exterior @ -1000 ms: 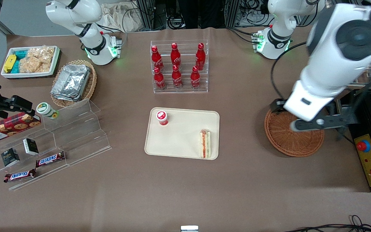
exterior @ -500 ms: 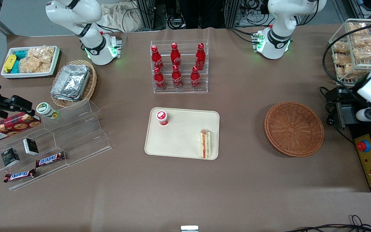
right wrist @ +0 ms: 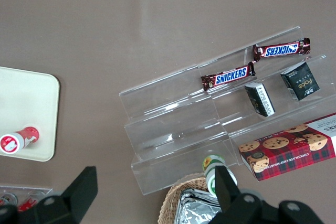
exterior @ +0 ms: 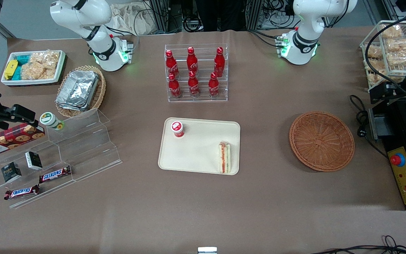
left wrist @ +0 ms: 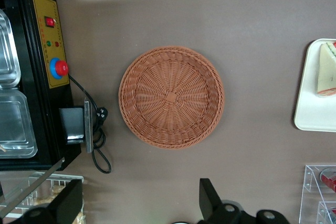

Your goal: Place sandwich from basket to tray

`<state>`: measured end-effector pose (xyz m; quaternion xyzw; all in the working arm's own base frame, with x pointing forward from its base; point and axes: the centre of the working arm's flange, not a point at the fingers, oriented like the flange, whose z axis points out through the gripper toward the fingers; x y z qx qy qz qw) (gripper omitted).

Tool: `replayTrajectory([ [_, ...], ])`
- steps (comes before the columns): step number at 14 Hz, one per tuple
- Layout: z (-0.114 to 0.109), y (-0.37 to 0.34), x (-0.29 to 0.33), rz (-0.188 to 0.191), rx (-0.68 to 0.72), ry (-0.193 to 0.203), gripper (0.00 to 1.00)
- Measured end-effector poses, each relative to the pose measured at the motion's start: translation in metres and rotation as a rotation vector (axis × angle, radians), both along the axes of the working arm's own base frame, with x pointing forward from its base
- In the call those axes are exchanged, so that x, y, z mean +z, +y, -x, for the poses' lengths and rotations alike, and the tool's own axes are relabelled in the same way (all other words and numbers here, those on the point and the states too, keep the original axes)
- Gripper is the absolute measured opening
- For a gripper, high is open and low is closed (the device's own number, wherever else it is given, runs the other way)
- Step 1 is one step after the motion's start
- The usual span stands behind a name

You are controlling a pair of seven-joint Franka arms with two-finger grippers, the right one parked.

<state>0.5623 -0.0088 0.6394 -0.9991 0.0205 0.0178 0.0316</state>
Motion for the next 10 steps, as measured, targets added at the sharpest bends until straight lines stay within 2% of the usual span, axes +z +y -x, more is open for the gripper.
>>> replayTrajectory([
  [3,0.0072,-0.0009,-0.0025,0.002,-0.002,0.01,1.0],
  [7,0.0068,-0.0029,-0.0036,0.023,-0.015,0.011,1.0],
  [10,0.0063,-0.003,-0.004,0.024,-0.022,0.011,1.0],
])
